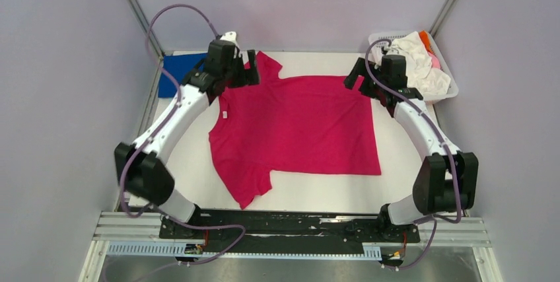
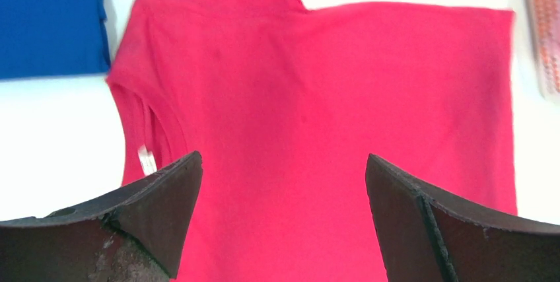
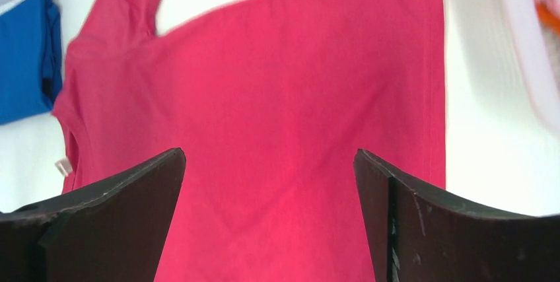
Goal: Fold and stack the t-shirts
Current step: Flatten out the tshirt, then grab the side of the flattened tshirt closest away from the robot with both arms
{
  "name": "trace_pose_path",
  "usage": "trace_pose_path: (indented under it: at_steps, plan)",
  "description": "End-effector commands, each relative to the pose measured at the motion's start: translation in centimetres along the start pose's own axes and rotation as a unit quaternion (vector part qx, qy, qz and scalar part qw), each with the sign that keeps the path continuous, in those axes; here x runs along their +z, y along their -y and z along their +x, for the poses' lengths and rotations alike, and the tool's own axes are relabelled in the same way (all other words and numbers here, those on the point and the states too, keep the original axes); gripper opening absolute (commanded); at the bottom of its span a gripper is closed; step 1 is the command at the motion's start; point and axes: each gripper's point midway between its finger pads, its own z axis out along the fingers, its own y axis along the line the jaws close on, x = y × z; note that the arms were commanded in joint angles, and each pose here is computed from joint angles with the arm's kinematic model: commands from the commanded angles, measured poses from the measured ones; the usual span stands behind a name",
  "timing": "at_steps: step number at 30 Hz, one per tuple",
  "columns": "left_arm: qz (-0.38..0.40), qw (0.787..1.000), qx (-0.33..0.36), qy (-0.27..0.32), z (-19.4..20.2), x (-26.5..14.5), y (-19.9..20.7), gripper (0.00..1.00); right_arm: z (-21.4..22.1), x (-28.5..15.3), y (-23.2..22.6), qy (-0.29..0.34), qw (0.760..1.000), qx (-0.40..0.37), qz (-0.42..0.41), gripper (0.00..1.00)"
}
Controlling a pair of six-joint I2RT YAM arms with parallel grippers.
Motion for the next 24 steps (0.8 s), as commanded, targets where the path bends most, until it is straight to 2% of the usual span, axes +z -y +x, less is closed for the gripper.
trace_pose_path:
  at_steps: [1,2,3,4,5,6,7,12,14,18,22,24]
  plan:
    - [-0.022,0.999,-0.020,0.012,4.4,-4.9,-0.8,1.00,2.7,-3.4,0.9,0.006,0.998,0.063,0.015,1.00]
    - [-0.034,0.999,-0.015,-0.018,7.7,-5.0,-1.4,1.00,3.7,-4.4,1.5,0.011,0.997,0.074,0.023,1.00]
    - [-0.032,0.999,-0.029,-0.011,8.5,-6.5,-0.9,1.00,4.2,-5.2,2.3,0.021,0.995,0.087,0.040,1.00]
    - [-0.045,0.998,-0.028,-0.040,11.5,-6.6,-1.8,1.00,4.6,-5.9,3.1,0.034,0.992,0.103,0.057,1.00]
    - [-0.032,0.998,-0.038,-0.040,12.4,-7.7,-1.1,1.00,5.1,-6.7,4.0,0.048,0.989,0.119,0.074,1.00]
    - [-0.041,0.996,-0.032,-0.071,15.3,-7.9,-2.0,1.00,5.6,-7.3,4.7,0.058,0.986,0.133,0.087,1.00]
    - [-0.024,0.996,-0.033,-0.078,16.4,-9.0,-1.1,1.00,5.8,-8.0,5.4,0.073,0.982,0.145,0.100,1.00]
    - [-0.036,0.983,0.019,-0.181,26.2,-12.5,-2.3,0.99,6.3,-10.9,8.0,0.138,0.965,0.173,0.144,1.00]
    - [-0.056,0.974,0.029,-0.219,29.2,-13.8,-3.2,0.94,6.3,-11.6,8.3,0.153,0.962,0.174,0.148,1.00]
    - [-0.079,0.959,0.035,-0.271,33.0,-15.6,-4.0,0.83,6.4,-11.9,8.5,0.159,0.960,0.174,0.148,1.00]
    - [-0.061,0.951,0.028,-0.301,35.2,-16.1,-3.2,0.68,6.8,-11.2,8.6,0.142,0.964,0.164,0.154,1.00]
    - [-0.046,0.947,0.025,-0.318,36.4,-16.0,-2.8,0.64,7.0,-10.7,8.6,0.131,0.966,0.159,0.155,1.00]
